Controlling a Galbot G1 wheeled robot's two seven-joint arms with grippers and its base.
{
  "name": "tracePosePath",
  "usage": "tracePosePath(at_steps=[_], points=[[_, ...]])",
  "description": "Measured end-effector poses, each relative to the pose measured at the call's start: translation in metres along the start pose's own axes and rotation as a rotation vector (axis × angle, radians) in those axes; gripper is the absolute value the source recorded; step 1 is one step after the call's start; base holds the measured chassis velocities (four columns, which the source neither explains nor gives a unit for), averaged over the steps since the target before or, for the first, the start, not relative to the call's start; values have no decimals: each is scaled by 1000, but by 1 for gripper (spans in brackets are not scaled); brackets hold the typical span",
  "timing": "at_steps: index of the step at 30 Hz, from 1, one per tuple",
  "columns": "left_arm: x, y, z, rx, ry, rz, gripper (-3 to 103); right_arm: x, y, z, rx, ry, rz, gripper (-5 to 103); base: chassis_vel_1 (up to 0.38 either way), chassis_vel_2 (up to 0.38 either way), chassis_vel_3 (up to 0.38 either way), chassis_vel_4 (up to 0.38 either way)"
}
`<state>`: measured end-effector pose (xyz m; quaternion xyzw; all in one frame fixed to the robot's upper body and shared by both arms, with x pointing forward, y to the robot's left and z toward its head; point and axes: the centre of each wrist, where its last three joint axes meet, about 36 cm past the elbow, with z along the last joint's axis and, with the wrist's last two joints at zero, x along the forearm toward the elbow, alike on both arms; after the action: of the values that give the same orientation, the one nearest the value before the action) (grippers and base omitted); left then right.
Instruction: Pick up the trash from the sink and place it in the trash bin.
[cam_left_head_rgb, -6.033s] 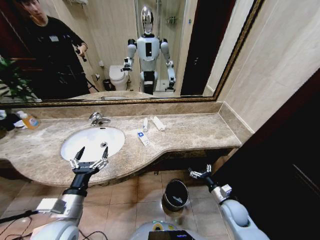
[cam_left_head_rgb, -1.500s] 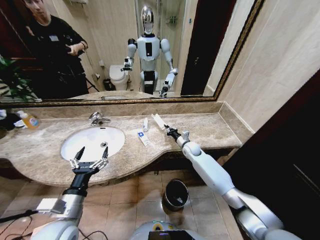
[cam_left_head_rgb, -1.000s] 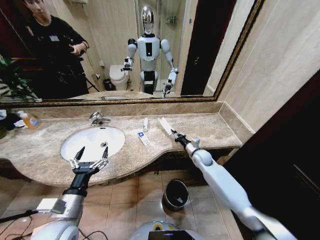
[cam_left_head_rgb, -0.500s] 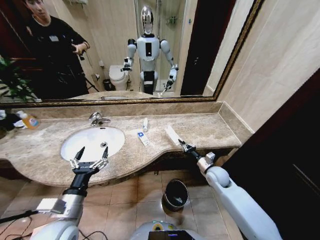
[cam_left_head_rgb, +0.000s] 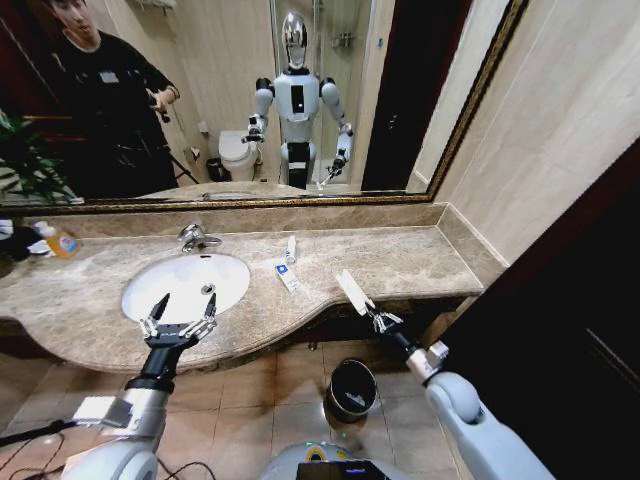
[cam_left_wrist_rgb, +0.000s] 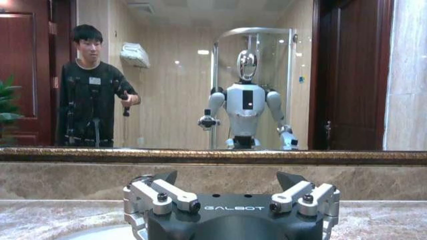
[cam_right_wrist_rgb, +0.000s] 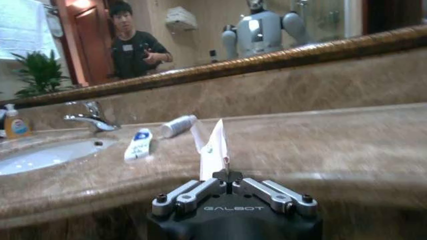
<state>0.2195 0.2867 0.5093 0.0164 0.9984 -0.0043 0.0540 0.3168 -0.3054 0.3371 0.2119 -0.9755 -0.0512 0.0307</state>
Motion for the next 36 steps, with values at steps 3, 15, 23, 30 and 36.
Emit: tracePosePath(at_steps=[3,15,23,30,36], points=[[0,0,0,0,0,0,100,11,-3,13,-8,2,15,0,0,0,0,0],[0,0,0,0,0,0,100,72,-5,47,-16,32,4,0,0,0,0,0],[0,0,0,0,0,0,100,84,-3,94,-45,95,17,0,0,0,0,0],[0,0,0,0,0,0,100,63,-11,139,-64,173,64,0,0,0,0,0],[0,0,0,0,0,0,100,56,-13,177,-55,251,88,0,0,0,0,0]])
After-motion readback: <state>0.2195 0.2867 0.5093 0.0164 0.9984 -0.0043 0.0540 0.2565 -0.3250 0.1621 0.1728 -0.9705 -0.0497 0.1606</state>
